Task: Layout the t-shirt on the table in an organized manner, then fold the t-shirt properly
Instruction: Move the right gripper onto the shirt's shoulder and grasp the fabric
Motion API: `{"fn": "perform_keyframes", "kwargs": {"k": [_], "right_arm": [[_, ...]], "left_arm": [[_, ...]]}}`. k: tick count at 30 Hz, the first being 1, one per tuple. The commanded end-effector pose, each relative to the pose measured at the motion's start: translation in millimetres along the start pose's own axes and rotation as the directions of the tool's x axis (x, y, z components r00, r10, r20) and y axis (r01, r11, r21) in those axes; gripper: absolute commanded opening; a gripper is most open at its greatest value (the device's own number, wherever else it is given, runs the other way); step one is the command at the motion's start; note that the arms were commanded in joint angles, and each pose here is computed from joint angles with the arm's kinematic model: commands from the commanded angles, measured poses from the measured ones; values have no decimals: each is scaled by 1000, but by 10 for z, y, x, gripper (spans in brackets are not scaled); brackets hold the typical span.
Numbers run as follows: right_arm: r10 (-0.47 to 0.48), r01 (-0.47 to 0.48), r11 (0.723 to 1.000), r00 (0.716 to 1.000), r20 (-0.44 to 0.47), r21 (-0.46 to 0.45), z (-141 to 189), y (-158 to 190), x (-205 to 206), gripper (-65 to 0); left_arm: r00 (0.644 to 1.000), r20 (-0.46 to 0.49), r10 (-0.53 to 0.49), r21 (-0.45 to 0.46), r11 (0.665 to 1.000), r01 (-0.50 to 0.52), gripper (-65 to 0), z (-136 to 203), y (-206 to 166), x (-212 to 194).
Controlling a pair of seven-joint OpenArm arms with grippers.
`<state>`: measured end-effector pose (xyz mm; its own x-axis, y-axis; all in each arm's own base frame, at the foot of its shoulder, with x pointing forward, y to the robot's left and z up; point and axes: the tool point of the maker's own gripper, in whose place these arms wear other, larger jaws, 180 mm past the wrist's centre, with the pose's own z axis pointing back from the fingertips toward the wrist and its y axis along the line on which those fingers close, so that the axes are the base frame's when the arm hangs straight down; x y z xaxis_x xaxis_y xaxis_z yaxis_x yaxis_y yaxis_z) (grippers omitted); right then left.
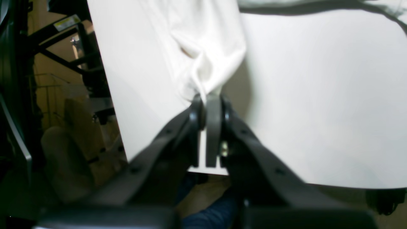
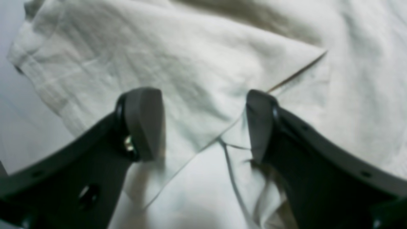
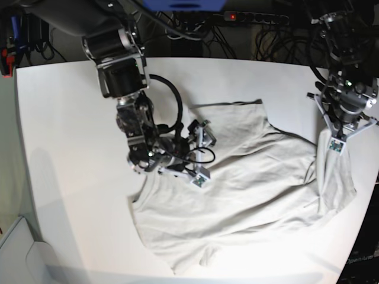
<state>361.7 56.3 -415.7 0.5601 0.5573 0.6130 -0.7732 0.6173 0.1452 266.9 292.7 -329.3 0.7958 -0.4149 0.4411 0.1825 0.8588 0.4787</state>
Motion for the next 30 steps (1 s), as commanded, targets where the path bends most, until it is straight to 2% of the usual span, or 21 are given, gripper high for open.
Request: {"fn": "perform_keyframes", "kwargs": {"k": [1, 15, 19, 30], "right_arm": [[8, -8, 1000, 999, 46, 1, 36, 3, 185, -232], [4, -4, 1000, 999, 32, 5, 25, 20, 140, -233], [0, 0, 1000, 1000, -19, 5, 26, 17, 47, -228], [-3, 3, 1000, 999, -38, 9, 15, 38, -4, -231]], "left_arm": [[1000, 29, -1, 26, 1000, 1, -650, 36, 85, 86], [999, 32, -1, 25, 1000, 0, -650, 36, 83, 90], [999, 32, -1, 25, 1000, 0, -650, 36, 83, 90], [999, 34, 1, 27, 1000, -1, -650, 37, 90, 96]]}}
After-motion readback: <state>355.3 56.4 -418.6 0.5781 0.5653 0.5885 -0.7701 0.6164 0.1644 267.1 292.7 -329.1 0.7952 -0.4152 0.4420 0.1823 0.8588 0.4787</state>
